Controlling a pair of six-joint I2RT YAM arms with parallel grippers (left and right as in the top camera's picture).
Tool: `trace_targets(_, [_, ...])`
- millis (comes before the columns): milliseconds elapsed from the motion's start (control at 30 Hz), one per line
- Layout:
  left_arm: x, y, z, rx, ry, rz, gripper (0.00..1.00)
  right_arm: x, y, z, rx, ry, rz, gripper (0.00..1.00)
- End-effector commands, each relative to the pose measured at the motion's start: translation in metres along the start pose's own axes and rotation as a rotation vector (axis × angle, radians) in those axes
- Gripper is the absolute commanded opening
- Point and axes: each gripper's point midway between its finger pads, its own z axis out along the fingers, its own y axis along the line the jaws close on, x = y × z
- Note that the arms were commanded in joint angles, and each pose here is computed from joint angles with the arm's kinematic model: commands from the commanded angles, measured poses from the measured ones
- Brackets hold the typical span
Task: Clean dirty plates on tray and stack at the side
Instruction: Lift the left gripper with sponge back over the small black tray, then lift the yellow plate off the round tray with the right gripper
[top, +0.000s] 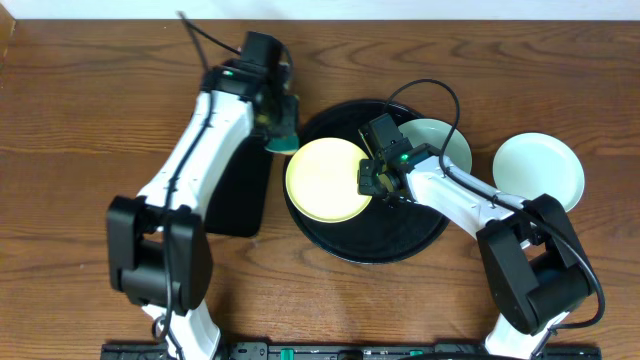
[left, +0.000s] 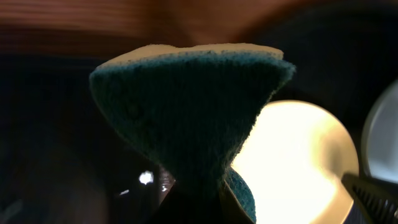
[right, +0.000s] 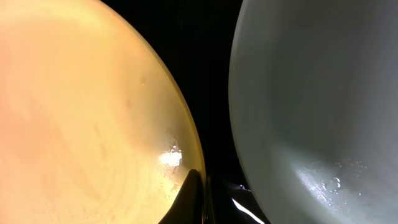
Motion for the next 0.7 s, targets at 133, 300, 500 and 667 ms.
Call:
trace_targets(133, [-0.007,0.014,-0.015,-0.037,-0.029,-0.064,0.07,0.021,0.016,0.014,-0.066,0.099,0.026,0.02])
trace_targets(300, [-0.007,0.014,-0.015,-0.037,-0.029,-0.064,0.07,0.021,0.016,0.014,-0.073,0.104,0.031,0.02])
trace_targets(500, [-0.007,0.014,-0.015,-0.038,-0.029,-0.064,0.07,0.019,0.028,0.008,-0.132,0.111,-0.002,0.01])
trace_targets(667, [-0.007,0.015,-0.015,-0.041,-0.030,-0.064,0.07,-0.002,0.038,-0.029,-0.132,0.013,-0.100,0.01])
